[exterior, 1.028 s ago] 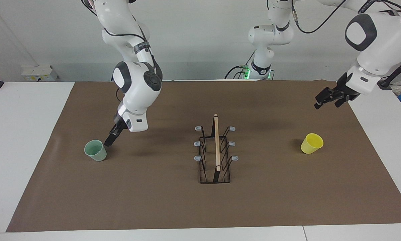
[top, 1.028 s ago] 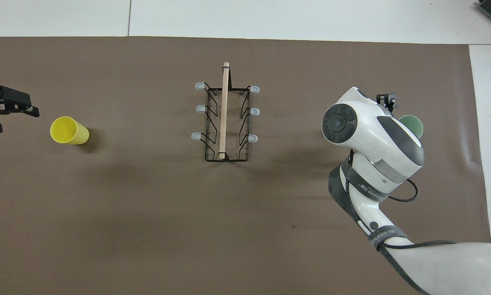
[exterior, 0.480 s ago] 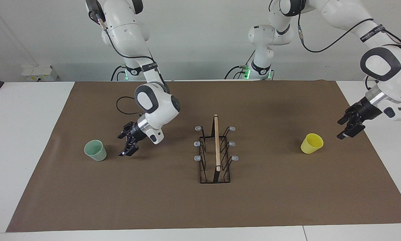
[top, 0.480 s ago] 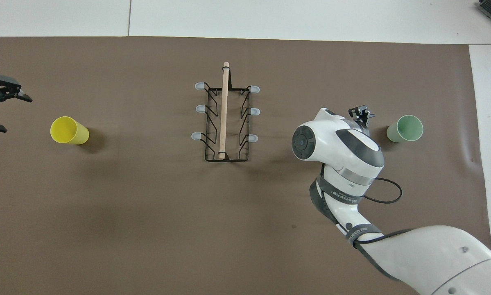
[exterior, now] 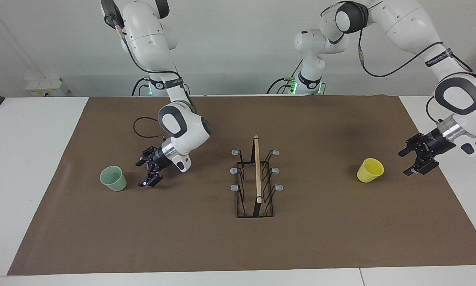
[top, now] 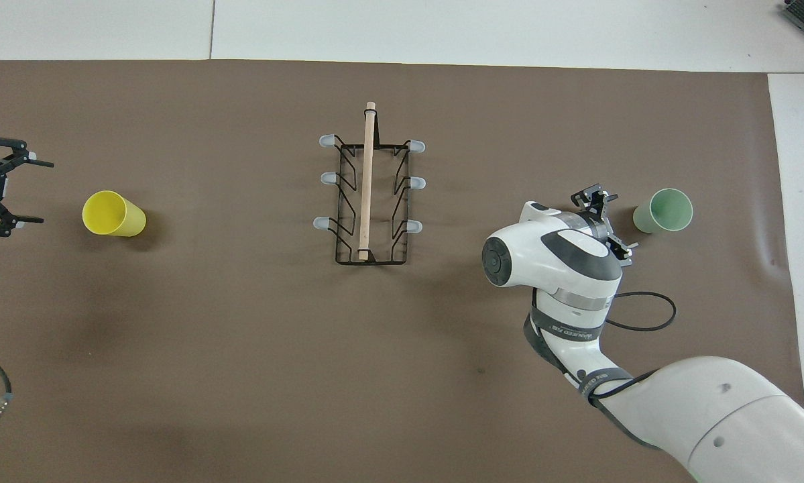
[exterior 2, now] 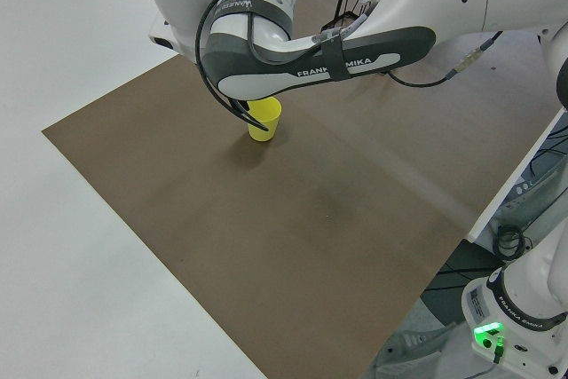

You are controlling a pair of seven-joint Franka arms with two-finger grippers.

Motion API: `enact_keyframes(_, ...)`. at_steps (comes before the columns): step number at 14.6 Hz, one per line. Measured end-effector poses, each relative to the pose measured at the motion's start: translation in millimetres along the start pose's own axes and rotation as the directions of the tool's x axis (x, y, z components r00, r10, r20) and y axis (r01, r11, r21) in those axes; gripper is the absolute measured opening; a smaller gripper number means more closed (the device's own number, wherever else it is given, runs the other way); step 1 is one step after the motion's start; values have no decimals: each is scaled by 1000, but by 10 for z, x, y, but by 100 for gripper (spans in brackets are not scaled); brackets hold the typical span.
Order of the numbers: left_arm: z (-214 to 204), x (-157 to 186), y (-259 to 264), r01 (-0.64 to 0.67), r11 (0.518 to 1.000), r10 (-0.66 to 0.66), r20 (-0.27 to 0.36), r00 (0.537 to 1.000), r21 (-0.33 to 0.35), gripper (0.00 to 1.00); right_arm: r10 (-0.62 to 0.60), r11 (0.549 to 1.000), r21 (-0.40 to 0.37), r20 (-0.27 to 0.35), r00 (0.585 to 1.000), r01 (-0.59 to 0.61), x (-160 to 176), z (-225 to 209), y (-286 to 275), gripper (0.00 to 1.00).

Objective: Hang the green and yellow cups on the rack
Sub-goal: 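Grasp the yellow cup with the left gripper while the right gripper grasps the green cup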

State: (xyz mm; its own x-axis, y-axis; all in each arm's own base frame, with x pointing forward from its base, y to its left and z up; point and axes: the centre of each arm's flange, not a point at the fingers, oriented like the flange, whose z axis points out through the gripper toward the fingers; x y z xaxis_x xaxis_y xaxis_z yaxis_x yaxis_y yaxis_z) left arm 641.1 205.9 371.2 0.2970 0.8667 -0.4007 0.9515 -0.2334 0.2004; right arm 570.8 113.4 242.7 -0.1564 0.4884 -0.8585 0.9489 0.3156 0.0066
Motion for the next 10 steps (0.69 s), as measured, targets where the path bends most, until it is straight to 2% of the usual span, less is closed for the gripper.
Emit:
enact_keyframes(5, 409, 361, -164, 253, 967, -252, 58, 966, -13, 100, 39, 999, -23, 17, 999, -39, 17, 165, -85, 100)
enact_keyframes(10, 828, 347, -369, 420, 907, -411, 179, 894, -17, 100, 66, 996, -65, 56, 996, -62, 102, 252, -207, 100)
